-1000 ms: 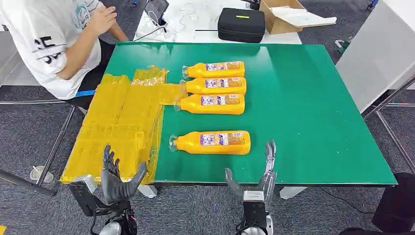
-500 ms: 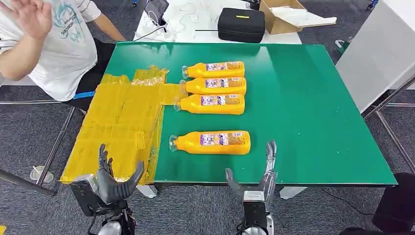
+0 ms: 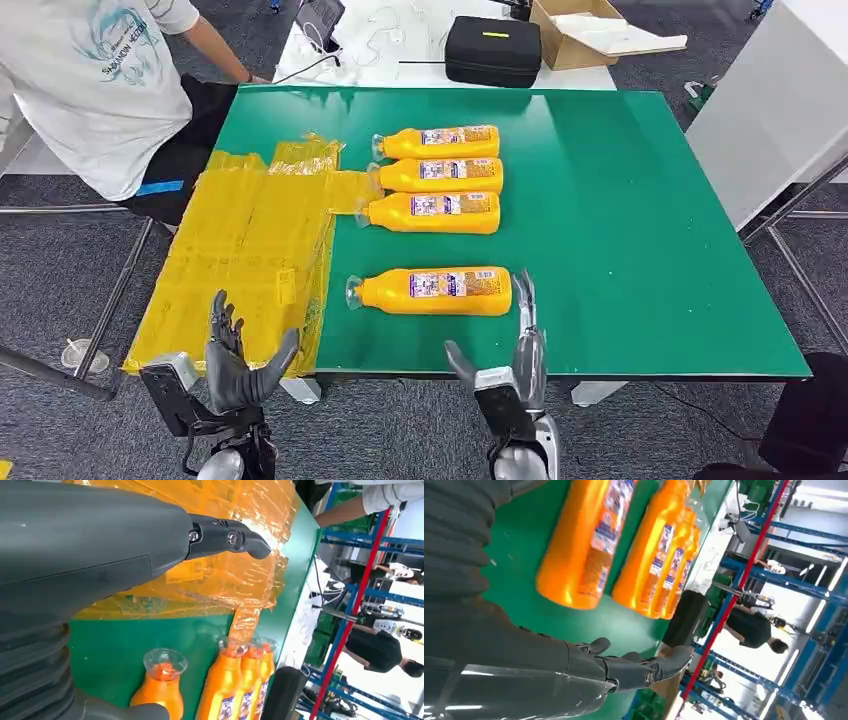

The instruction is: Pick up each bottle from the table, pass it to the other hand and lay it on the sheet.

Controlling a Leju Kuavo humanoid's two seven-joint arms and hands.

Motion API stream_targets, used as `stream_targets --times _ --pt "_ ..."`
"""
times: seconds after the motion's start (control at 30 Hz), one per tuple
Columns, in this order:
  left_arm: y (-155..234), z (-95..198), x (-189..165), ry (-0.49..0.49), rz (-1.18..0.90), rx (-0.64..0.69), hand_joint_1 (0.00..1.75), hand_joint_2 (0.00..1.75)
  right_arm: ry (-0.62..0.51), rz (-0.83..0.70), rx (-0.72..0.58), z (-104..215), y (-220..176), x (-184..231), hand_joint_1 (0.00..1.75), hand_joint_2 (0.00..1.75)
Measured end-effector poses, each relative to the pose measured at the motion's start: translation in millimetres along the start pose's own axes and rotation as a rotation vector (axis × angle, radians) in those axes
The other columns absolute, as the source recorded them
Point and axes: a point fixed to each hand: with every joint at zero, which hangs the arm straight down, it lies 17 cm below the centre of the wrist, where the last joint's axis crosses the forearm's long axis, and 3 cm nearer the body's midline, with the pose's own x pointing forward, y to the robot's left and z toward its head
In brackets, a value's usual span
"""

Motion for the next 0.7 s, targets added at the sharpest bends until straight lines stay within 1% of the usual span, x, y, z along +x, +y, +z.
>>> stream_targets --times 0.07,0.27,0.43,0.5,0.63,0.7 --pt "-1.5 -1.8 0.1 -0.001 0.004 -0.007 0.00 1.75 0.000 0.006 0.013 -15.3 -5.3 -3.7 0.00 1.75" --pt "-5.1 -5.7 -1.0 -0.001 0.012 -0.022 0.00 1.75 -0.026 0.106 0.049 -68.5 -23.5 -9.3 0.00 1.75" --pt "-8.0 -8.3 -3.3 0.004 0.017 -0.036 0.00 1.75 0.017 0.140 0.154 -102.5 -14.3 -24.0 0.00 1.75" --pt "-8.0 -9.5 -4.4 0.006 0.016 -0.037 0.00 1.75 0.066 0.143 0.238 -107.2 -1.3 -39.2 0.00 1.75" --pt "-7.4 -11.3 -5.9 0.008 0.016 -0.038 0.00 1.75 0.093 0.158 0.294 -113.9 6.5 -52.2 0.00 1.75" --pt "-7.6 -12.3 -6.4 0.008 0.017 -0.041 0.00 1.75 0.122 0.148 0.380 -110.7 22.6 -60.2 0.00 1.75"
